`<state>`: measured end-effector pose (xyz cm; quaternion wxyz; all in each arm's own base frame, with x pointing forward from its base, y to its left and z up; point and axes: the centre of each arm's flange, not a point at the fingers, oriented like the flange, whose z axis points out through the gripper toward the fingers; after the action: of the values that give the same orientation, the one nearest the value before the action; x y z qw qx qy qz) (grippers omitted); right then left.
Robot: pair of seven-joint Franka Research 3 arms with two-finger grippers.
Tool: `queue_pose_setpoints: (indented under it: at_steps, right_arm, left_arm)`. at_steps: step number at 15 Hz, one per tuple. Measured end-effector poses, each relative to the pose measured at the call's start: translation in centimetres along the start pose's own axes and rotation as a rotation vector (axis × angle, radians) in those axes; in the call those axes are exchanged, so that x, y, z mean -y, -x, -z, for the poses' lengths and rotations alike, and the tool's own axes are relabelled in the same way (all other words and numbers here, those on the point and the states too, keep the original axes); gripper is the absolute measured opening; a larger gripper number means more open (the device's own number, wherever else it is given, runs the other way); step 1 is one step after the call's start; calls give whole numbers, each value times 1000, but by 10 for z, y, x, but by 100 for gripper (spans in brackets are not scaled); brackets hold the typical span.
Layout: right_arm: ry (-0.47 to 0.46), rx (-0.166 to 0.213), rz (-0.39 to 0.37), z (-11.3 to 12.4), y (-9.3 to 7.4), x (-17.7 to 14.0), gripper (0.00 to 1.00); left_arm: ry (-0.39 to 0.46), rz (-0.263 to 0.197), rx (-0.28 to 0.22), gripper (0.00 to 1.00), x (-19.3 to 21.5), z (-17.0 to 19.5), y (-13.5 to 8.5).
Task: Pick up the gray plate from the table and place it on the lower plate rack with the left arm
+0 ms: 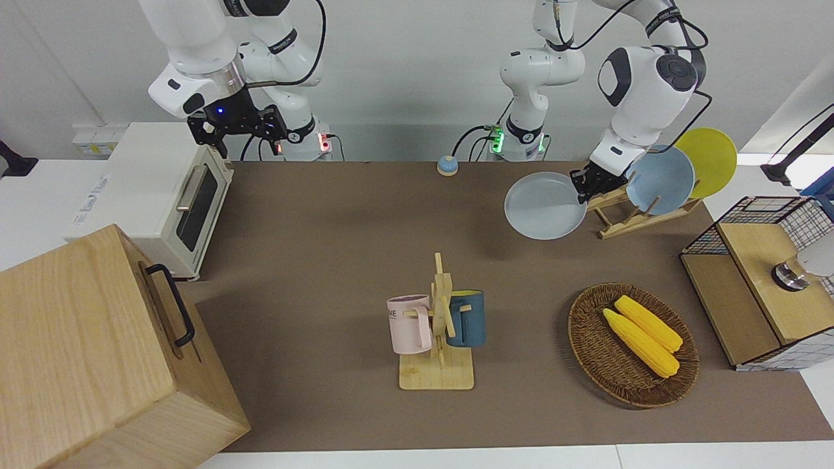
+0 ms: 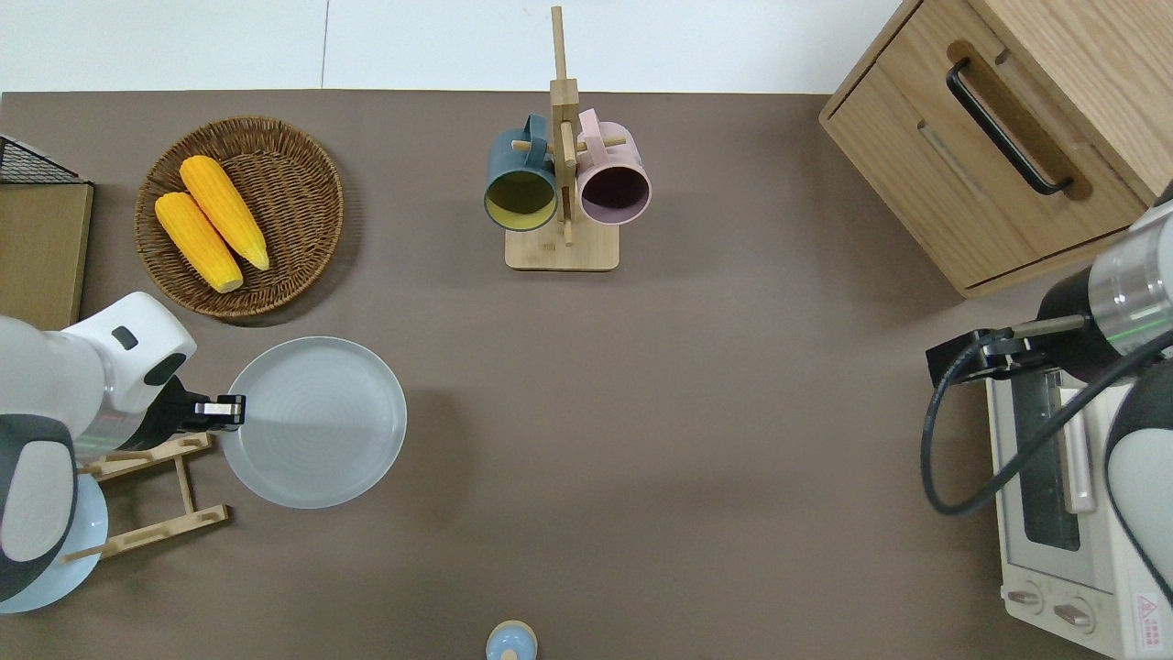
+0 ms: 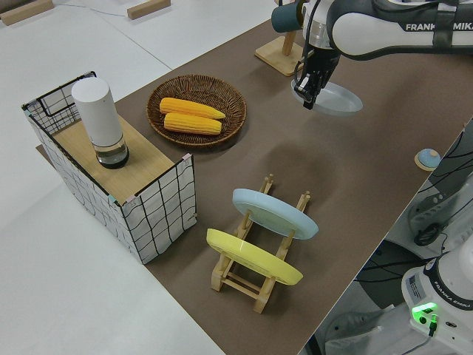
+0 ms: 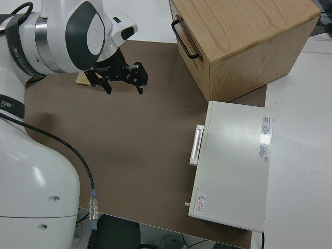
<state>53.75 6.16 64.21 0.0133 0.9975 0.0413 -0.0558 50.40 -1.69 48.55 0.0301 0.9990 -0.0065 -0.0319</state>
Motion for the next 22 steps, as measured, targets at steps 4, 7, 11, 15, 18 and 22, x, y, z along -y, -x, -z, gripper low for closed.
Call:
queue_pose_setpoints:
  at_steps: [4,7,11,15,18,22]
  right_arm:
    - [0,0,0,0,0,0,99]
    - [0,0,0,0,0,0,99]
    - [0,0,0,0,0,0,99]
    - [0,0,0,0,0,0,99]
    - [0,0,0,0,0,0,99]
    - [0,0,0,0,0,0,99]
  left_arm:
    - [2,-8,14,3,-4,45,0]
    - [3,-10,25,3,-5,65,3]
    - [-7,-6,37,3,-2,69,4]
    - [-88,-4,56,3,4,74,7]
    - [-222,4,73,3,6,88,11]
    - [-469,-29,97,3,-2,93,15]
